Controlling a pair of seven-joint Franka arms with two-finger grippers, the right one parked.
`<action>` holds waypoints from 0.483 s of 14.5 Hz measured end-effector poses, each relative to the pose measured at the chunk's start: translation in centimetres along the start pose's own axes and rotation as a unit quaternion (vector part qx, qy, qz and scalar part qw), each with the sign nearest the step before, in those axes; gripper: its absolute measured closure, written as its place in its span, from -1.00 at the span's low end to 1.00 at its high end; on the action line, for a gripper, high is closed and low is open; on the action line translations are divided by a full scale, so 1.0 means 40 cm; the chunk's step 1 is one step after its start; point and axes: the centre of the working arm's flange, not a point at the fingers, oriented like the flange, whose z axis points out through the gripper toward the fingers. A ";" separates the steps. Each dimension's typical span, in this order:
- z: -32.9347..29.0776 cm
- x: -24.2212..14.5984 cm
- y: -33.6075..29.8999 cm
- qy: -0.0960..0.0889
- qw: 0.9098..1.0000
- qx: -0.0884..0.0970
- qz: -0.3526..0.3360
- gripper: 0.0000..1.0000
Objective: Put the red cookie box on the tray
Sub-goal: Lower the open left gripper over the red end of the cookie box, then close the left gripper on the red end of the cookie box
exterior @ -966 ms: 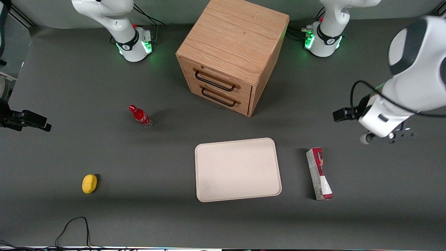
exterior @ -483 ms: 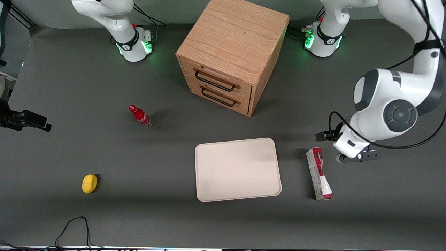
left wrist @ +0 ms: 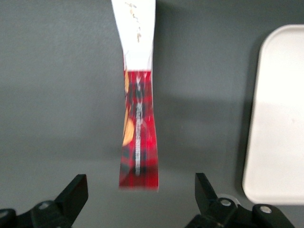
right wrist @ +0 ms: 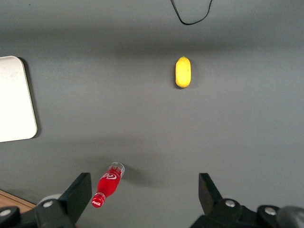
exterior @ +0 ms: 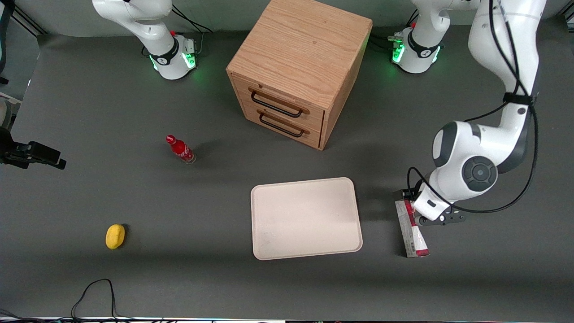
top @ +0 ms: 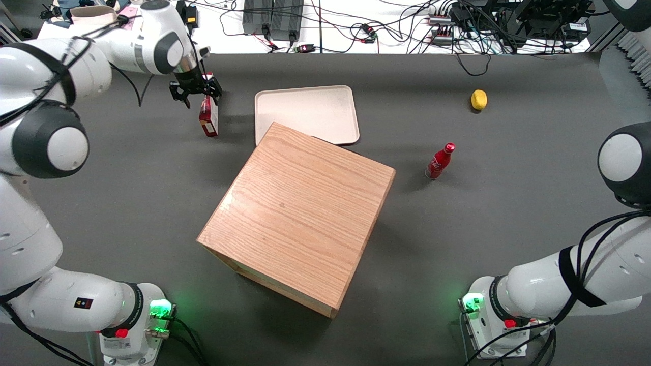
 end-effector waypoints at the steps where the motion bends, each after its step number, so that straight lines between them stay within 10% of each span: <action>1: 0.032 0.010 -0.003 0.004 1.000 -0.002 -0.001 -1.00; 7: 0.084 0.034 -0.006 0.025 1.000 -0.004 -0.001 -1.00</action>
